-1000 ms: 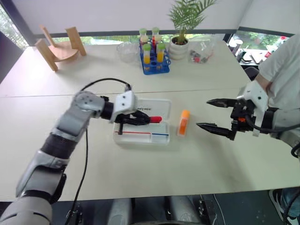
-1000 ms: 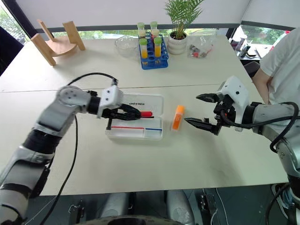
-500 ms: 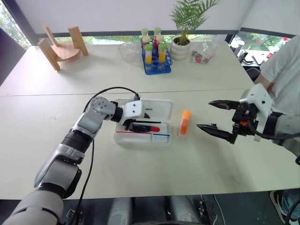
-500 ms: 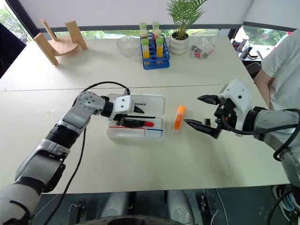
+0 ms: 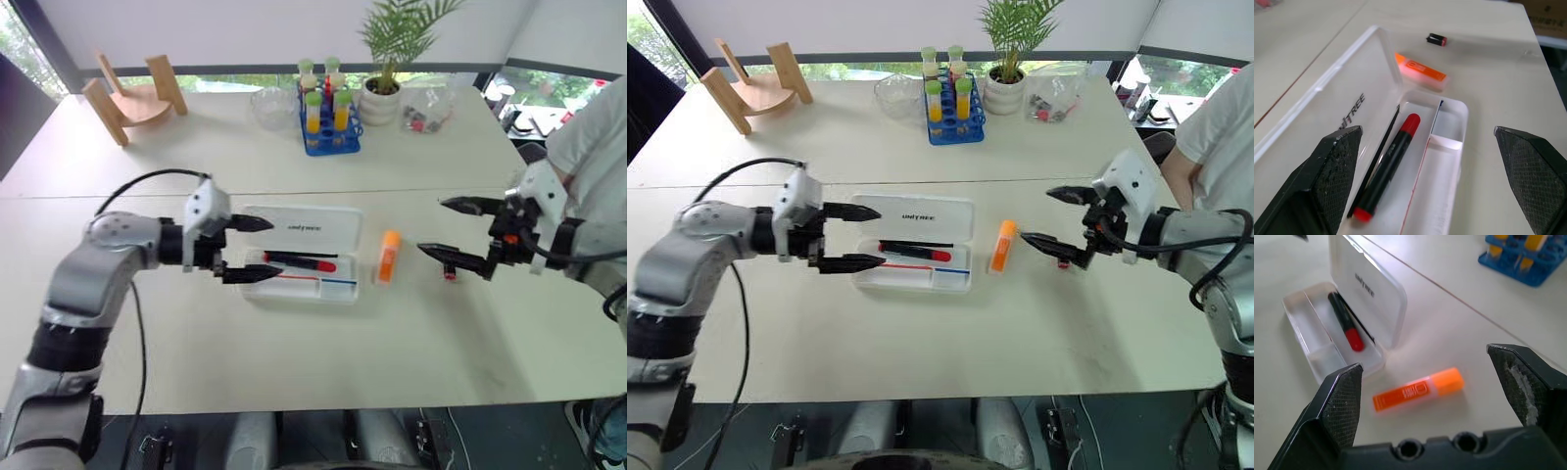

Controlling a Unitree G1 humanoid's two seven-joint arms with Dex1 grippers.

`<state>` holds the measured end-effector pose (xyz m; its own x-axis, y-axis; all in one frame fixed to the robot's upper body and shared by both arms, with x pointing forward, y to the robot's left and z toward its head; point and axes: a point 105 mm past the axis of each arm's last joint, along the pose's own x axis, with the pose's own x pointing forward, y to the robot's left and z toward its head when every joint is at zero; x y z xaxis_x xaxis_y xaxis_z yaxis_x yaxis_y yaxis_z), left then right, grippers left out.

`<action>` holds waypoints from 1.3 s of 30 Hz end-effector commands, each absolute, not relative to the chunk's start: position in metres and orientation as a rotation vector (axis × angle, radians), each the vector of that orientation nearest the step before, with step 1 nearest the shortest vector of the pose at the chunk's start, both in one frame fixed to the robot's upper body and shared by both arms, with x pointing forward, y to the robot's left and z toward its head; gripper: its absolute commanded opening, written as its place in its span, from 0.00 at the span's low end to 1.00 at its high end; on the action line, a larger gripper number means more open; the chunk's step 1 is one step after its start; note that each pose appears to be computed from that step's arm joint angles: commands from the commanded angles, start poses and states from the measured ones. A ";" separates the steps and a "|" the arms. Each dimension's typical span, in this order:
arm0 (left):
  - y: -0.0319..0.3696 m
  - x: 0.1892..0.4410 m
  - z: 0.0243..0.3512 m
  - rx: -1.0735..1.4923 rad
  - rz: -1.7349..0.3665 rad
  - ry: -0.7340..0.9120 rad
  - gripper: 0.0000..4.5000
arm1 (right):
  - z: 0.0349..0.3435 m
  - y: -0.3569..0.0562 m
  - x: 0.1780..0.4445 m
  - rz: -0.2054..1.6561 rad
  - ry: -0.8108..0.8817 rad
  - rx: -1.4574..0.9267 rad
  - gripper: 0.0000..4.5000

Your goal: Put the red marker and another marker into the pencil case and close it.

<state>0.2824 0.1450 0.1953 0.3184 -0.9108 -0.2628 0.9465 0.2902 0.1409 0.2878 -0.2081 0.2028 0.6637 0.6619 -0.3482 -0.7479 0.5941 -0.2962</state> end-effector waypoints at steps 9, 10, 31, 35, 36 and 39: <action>0.158 0.251 0.207 0.199 -1.133 0.102 0.99 | 0.191 -0.202 0.324 0.535 0.474 -0.307 1.00; 0.157 0.251 0.207 0.202 -1.122 0.095 0.99 | 0.190 -0.196 0.326 0.528 0.502 -0.278 1.00; 0.168 0.246 0.215 0.262 -1.016 0.069 0.99 | 0.115 -0.147 0.337 0.374 0.743 -0.250 1.00; 0.171 0.248 0.216 0.284 -0.983 0.063 1.00 | 0.101 -0.148 0.335 0.375 0.758 -0.306 0.88; 0.172 0.248 0.215 0.285 -0.976 0.062 1.00 | 0.098 -0.147 0.334 0.383 0.760 -0.314 0.80; 0.176 0.247 0.215 0.281 -0.955 0.056 1.00 | 0.095 -0.143 0.330 0.408 0.761 -0.326 0.51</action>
<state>0.2500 0.1740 0.2029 0.5600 -0.8042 -0.1992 0.8284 0.5403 0.1476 0.3351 -0.1319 0.1095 0.6801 0.2875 -0.6744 -0.4868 0.8649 -0.1221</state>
